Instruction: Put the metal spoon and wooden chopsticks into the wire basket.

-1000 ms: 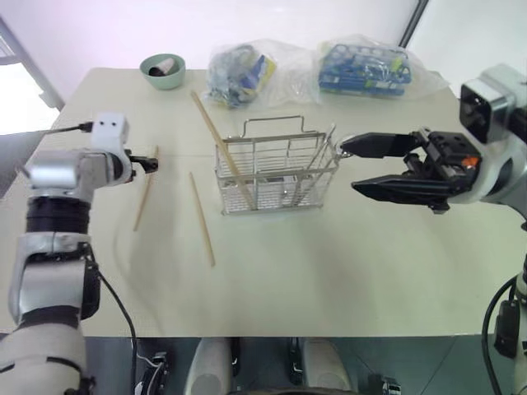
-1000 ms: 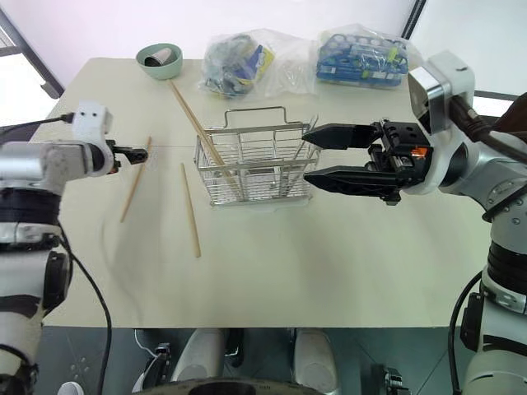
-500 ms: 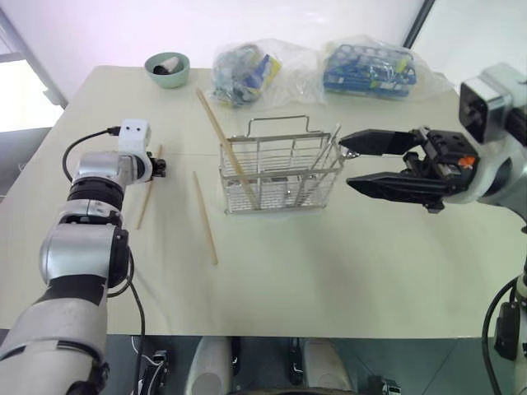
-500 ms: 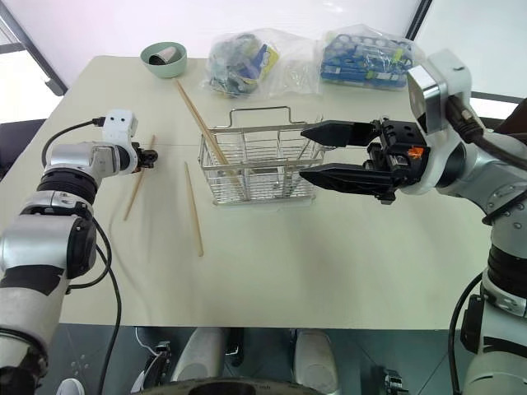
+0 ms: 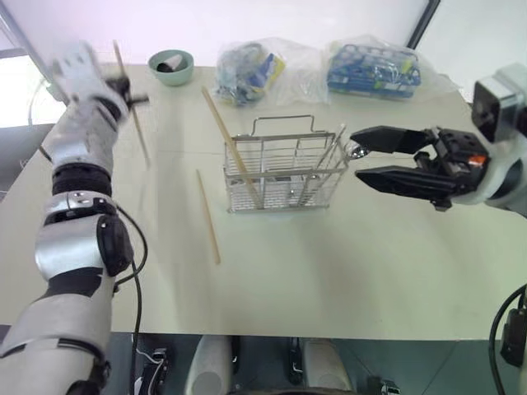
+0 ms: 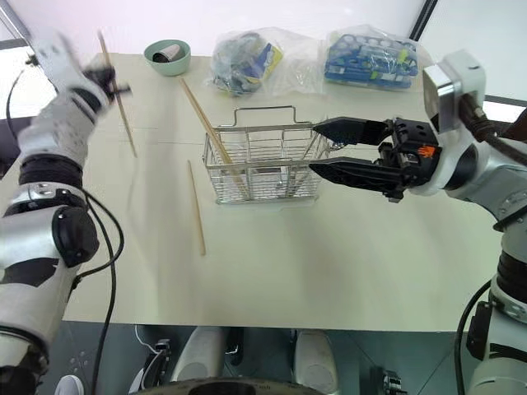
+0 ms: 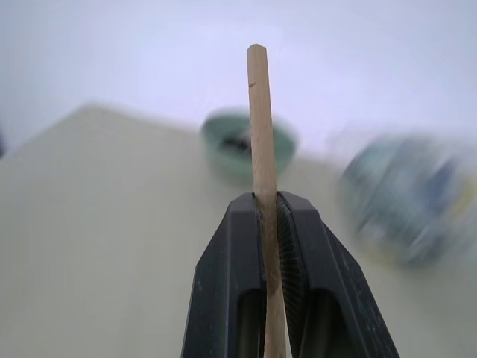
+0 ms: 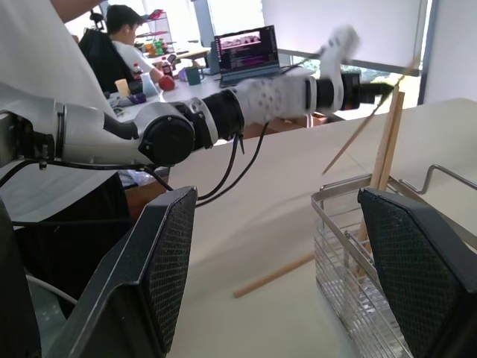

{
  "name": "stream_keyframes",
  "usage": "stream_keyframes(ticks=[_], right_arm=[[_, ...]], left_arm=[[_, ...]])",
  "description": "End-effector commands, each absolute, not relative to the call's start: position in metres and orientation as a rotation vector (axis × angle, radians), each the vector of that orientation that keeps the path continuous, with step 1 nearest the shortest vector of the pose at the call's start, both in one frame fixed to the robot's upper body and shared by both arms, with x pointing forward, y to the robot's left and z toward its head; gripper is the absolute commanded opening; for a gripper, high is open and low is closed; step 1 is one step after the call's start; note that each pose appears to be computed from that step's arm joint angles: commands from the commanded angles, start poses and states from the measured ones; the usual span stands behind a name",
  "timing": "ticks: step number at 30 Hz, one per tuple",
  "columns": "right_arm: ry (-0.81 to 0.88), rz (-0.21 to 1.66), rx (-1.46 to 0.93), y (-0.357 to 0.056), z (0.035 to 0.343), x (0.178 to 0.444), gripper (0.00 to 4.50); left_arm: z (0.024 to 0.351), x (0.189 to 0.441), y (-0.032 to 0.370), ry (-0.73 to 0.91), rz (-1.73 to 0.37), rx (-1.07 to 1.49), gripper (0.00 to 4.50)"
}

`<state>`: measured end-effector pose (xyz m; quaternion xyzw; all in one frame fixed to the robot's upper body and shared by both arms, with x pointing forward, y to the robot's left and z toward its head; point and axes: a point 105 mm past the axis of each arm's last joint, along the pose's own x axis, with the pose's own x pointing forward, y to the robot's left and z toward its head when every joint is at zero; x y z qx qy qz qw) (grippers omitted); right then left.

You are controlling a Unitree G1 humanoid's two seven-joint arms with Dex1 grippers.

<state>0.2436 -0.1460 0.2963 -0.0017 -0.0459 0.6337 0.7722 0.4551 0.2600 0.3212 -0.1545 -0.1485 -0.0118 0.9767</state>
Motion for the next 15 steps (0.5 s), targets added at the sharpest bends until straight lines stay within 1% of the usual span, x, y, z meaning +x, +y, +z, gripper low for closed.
stream_keyframes(ticks=[1, 4, 6, 8, 12, 15], right_arm=[[-0.139, 1.356, -0.026, -0.149, 0.305, 0.237, 3.54], [-0.139, 1.34, -0.022, -0.149, 0.303, 0.238, 3.54], [-0.143, 1.323, -0.013, -0.149, 0.301, 0.24, 3.54], [-0.147, 1.314, -0.005, -0.149, 0.301, 0.241, 3.54], [-0.158, 1.298, 0.004, -0.15, 0.301, 0.243, 3.54], [-0.173, 1.277, 0.018, -0.151, 0.304, 0.245, 3.54]], left_arm=[[0.401, 0.407, 0.217, -0.557, -0.331, -0.492, 0.04], [0.418, 0.374, 0.182, -0.582, -0.553, -0.563, 0.04], [0.425, 0.347, 0.152, -0.585, -0.728, -0.524, 0.04], [0.424, 0.329, 0.126, -0.558, -0.863, -0.476, 0.04], [0.409, 0.32, 0.099, -0.488, -0.952, -0.418, 0.04], [0.387, 0.323, 0.081, -0.446, -0.949, -0.322, 0.04]])
